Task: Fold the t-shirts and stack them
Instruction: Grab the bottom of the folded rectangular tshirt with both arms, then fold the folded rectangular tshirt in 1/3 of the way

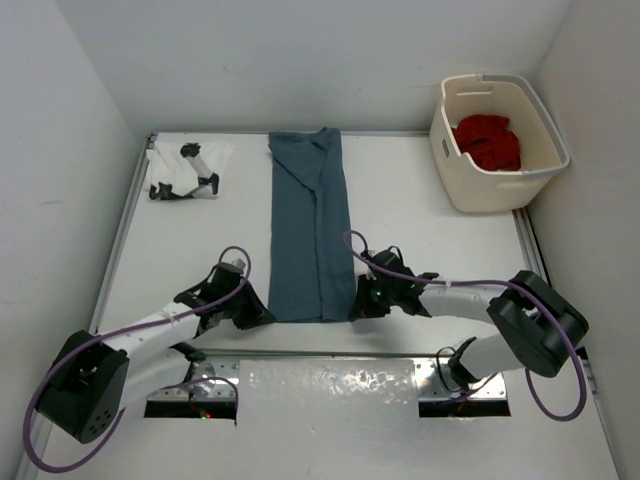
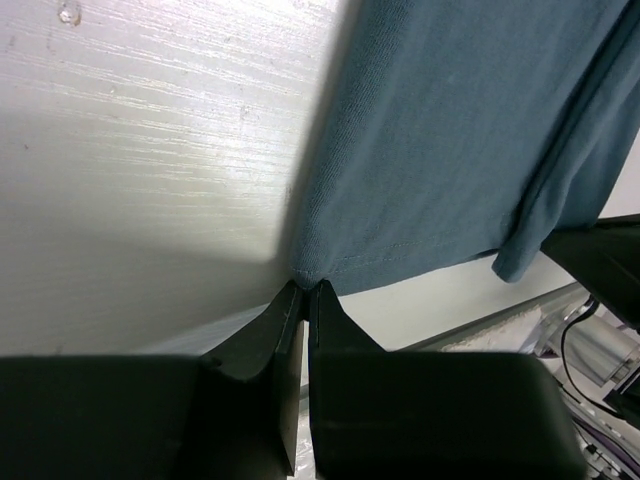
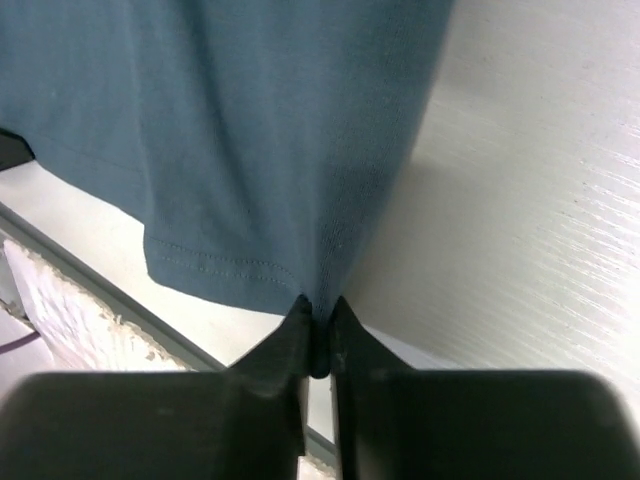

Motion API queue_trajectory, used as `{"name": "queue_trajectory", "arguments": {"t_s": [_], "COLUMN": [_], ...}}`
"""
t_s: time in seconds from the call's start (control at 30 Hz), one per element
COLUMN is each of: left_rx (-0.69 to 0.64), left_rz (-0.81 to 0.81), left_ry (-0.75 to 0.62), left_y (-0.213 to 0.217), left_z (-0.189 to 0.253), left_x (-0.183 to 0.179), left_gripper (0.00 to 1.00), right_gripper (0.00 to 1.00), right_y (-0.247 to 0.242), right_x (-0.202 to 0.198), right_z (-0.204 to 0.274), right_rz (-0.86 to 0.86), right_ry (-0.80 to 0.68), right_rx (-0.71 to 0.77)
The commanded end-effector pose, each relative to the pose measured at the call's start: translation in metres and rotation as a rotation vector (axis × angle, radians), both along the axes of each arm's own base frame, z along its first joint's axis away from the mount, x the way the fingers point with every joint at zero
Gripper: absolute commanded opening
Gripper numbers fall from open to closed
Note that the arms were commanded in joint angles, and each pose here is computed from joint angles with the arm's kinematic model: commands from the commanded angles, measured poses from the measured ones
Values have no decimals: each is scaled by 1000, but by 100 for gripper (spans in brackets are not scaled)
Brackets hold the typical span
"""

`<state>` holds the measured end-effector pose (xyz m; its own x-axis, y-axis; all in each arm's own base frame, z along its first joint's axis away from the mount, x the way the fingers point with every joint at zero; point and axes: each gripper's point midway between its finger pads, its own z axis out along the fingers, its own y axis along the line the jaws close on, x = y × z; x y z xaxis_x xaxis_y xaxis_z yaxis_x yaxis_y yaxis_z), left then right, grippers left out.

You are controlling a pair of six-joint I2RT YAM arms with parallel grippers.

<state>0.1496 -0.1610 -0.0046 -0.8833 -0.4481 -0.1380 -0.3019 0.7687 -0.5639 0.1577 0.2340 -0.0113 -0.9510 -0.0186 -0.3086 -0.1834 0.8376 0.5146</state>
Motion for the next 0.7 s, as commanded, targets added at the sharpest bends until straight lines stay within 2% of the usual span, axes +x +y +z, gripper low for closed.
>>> {"name": "queue_trajectory", "arguments": {"t_s": [0.0,0.03,0.37,0.5,0.6,0.67], "left_rx": [52,35,-52,9,-10,8], "left_rz": [-7,-12,10,44,71,83], "left_ry": [-29,-62,-287,-306,-381,-406], "left_y": [6,2,-19,-20,-34,-37], "left_z": [2,10,82,89,116,127], "left_x": [1,5,56,83,121,139], "left_gripper": [0,0,0,0,0,0], "right_gripper": [5,0,0,0,0,0], "right_y": [-16,-17,7,1,8,7], "right_x": [-10,-9,34,77,118,136], "right_z": [-9,-8,39,57,85,87], "right_rz": [-11,-14,28,-41,-72,-80], "right_ry": [27,20,-127,-238,-305,-313], "right_rx": [-69,-70,-48,-117,-109,-125]}}
